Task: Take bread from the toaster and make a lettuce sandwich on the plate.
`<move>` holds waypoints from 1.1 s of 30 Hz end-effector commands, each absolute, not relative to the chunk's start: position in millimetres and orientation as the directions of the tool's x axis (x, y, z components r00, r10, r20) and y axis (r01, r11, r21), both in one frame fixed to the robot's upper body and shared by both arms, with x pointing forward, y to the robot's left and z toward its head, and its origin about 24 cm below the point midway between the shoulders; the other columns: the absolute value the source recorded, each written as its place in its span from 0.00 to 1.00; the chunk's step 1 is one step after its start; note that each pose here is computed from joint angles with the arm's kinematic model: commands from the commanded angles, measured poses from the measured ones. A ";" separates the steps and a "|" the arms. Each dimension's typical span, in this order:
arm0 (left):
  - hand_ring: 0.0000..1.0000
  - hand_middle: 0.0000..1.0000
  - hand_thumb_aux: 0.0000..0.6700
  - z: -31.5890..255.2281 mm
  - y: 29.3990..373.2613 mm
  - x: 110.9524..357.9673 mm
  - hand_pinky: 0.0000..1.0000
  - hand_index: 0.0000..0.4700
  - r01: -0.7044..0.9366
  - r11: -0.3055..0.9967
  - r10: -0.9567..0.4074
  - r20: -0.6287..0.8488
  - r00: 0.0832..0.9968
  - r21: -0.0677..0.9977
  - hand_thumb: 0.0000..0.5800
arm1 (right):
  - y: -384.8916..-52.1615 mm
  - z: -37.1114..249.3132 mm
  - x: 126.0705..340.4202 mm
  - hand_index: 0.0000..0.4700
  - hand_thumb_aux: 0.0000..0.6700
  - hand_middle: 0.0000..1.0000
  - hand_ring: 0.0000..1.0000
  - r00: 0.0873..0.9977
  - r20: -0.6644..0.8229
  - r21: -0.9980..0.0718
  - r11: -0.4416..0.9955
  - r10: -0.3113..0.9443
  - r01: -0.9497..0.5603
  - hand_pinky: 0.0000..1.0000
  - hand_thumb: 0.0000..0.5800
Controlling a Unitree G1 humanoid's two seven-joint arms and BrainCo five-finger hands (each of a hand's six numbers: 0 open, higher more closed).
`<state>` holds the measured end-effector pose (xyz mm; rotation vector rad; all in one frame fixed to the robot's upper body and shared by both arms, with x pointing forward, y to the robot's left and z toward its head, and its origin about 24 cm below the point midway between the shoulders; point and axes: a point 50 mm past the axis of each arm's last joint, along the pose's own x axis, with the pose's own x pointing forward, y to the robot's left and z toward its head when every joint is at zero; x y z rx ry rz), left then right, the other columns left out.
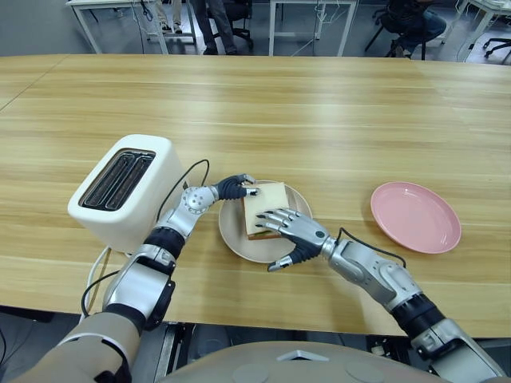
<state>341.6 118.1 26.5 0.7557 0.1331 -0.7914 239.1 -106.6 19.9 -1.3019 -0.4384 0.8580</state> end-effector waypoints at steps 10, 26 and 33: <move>1.00 1.00 0.00 51.3 86.1 343.8 1.00 0.00 0.407 0.196 -0.654 -0.191 0.732 0.892 0.00 | -120.0 -12.9 233.0 0.00 0.00 0.00 0.00 0.485 -0.609 -0.572 0.076 0.627 -0.817 0.00 0.00; 0.00 0.00 0.00 208.6 137.9 316.5 0.00 0.00 -0.399 0.293 -0.507 0.495 0.706 0.869 0.00 | -122.6 -16.8 239.5 0.00 0.00 0.00 0.00 0.285 -0.736 -0.299 0.083 0.614 -0.951 0.00 0.00; 0.00 0.00 0.00 204.2 153.9 273.0 0.00 0.00 -0.347 0.454 -0.458 0.549 0.700 0.821 0.00 | -119.1 4.6 249.8 0.30 0.30 0.00 0.00 0.429 -0.603 -0.401 0.210 0.672 -0.892 0.00 0.51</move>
